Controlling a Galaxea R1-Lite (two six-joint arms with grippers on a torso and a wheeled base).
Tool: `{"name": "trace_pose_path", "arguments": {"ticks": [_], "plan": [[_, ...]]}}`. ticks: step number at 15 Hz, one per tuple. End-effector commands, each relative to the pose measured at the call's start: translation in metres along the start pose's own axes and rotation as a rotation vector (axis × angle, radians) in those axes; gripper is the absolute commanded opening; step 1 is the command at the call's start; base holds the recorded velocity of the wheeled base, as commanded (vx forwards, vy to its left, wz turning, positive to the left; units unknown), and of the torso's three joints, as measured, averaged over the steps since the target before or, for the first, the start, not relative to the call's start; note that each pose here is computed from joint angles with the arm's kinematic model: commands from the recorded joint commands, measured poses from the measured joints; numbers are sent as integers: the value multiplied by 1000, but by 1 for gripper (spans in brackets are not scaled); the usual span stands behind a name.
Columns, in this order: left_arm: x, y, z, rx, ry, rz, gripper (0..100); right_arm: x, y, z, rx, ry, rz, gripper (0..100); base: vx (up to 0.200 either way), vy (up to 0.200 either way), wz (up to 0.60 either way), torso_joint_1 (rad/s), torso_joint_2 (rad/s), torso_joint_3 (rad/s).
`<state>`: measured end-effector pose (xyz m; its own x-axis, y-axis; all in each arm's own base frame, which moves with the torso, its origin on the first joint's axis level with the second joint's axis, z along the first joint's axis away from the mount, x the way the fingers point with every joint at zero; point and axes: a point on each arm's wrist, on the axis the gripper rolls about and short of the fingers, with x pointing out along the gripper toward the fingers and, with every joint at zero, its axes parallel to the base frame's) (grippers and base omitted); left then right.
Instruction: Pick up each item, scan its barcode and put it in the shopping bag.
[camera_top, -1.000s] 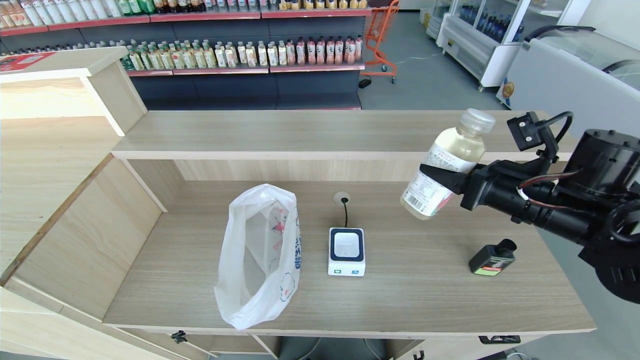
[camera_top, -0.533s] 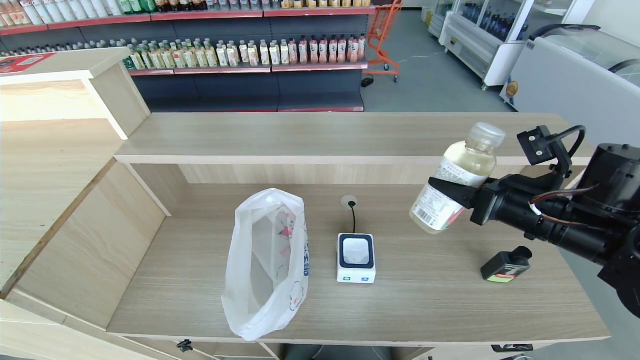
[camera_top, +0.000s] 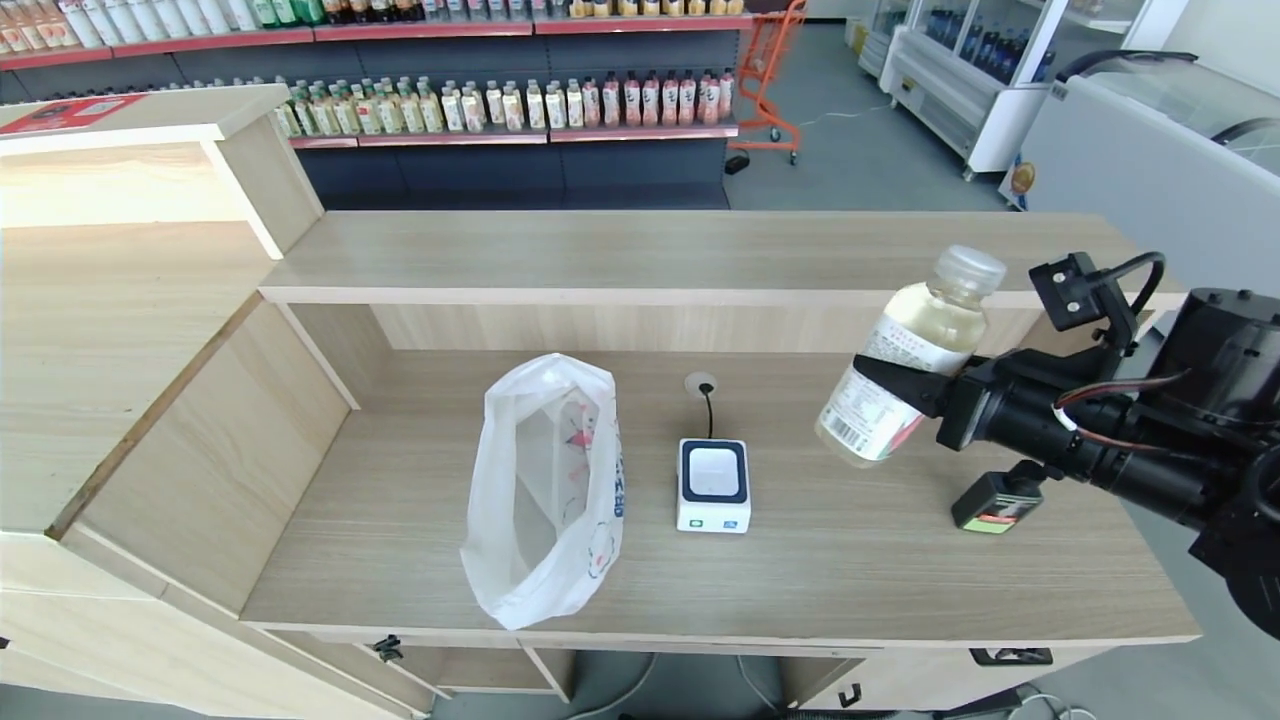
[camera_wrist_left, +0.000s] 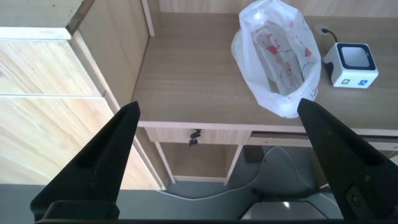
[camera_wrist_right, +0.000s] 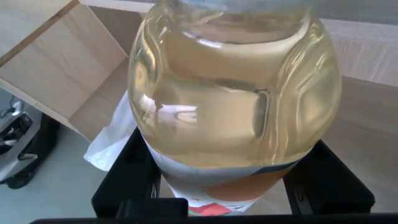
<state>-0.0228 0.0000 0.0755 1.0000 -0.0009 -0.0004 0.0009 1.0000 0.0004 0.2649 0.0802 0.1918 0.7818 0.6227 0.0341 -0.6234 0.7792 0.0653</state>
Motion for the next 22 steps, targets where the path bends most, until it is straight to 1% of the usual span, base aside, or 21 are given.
{"name": "trace_pose_path", "arguments": {"ticks": [1, 4, 5, 10, 12, 14, 15, 20, 21, 22], "plan": [[0, 0, 0, 0, 0, 1, 100, 1, 0, -2, 4, 7, 0, 0, -200, 0, 0, -7, -7, 7], [0, 0, 0, 0, 1, -2, 100, 1, 0, -2, 6, 9, 0, 0, 0, 0, 0, 0, 0, 0], [0, 0, 0, -5, 1, -2, 100, 1, 0, -2, 16, 9, 0, 0, 0, 200, 0, -7, -7, 7], [0, 0, 0, -3, 0, -1, 100, 1, 1, -1, 82, 7, 8, 0, 0, 200, 0, 15, 7, 3], [0, 0, 0, -3, 0, -1, 100, 3, 8, -4, 112, 44, 30, 0, 0, 200, 0, -5, 2, 0], [0, 0, 0, -2, 1, -1, 100, 8, 10, -3, 144, 63, 40, 0, 0, 200, 0, 2, 5, -2], [0, 0, 0, -2, 0, 1, 100, 13, 9, -5, 150, 69, 41, 0, 0, 0, 0, 0, 0, 0], [0, 0, 0, -2, 0, 1, 100, 37, 0, -34, 182, 153, 35, 0, 0, 0, 0, 0, 0, 0], [0, 0, 0, -2, 0, 1, 100, 46, 6, -41, 175, 173, 58, 0, 0, 0, 0, 0, 0, 0], [0, 0, 0, -2, 0, 1, 100, 50, 6, -48, 145, 192, 67, 0, 0, 0, 0, 0, 0, 0]]}}
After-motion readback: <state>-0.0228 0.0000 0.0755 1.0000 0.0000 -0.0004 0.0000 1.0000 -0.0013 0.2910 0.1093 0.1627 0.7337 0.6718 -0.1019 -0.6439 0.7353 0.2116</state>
